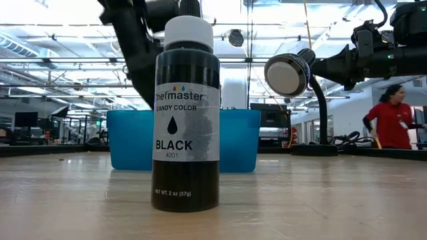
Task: Pick & Place food coloring
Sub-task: Put the purple food coloring bottle into the blue bin
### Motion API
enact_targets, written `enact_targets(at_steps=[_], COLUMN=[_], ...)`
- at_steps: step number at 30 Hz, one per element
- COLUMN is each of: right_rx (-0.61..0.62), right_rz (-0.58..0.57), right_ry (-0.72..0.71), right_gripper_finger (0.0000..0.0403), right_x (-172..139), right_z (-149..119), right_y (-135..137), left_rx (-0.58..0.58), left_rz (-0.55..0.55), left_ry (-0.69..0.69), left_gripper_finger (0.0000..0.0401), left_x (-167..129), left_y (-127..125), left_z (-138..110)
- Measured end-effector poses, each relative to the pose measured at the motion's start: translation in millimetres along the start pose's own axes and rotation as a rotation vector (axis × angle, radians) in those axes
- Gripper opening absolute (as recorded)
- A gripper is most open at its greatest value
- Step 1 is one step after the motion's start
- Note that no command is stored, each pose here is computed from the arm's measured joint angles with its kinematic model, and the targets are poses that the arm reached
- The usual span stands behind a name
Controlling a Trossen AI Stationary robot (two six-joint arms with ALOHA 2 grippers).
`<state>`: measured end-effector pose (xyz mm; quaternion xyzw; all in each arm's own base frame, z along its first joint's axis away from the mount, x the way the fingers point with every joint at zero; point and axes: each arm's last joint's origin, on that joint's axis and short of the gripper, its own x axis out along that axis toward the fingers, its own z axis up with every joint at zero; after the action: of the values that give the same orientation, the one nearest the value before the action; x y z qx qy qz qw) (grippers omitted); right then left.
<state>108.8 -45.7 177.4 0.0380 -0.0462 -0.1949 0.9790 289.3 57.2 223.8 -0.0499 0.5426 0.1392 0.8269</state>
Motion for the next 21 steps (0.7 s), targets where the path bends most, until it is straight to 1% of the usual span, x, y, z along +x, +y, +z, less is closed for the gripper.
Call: enact_targets(at_steps=[3, 5, 9, 13, 18, 21], right_rx=[0.000, 0.000, 0.000, 0.000, 0.000, 0.000], right_rz=[0.000, 0.000, 0.001, 0.000, 0.001, 0.000], right_ry=[0.000, 0.001, 0.001, 0.001, 0.000, 0.001], right_gripper_finger=[0.0100, 0.0100, 0.0100, 0.0100, 0.0100, 0.0100], right_x=[0.0, 0.0, 0.0, 0.0, 0.0, 0.0], right_z=[-0.1, -0.1, -0.1, -0.1, 0.0, -0.1], right_y=[0.0, 0.0, 0.0, 0.0, 0.0, 0.0], left_rx=[0.019, 0.015, 0.042, 0.099, 0.150, 0.153], left_rz=[-0.048, -0.063, -0.023, -0.001, 0.010, 0.019], left_ry=[-0.037, -0.033, -0.003, 0.044, 0.111, 0.123], left_gripper_finger=[0.0070, 0.0070, 0.0070, 0.0069, 0.0069, 0.0069], left_x=[-12.2, -19.9, -37.3, -50.3, -35.5, -25.0], left_y=[-29.7, -47.1, -76.0, -96.4, -108.2, -110.2], left_z=[-2.1, -2.2, 4.4, 11.8, 7.7, 7.3])
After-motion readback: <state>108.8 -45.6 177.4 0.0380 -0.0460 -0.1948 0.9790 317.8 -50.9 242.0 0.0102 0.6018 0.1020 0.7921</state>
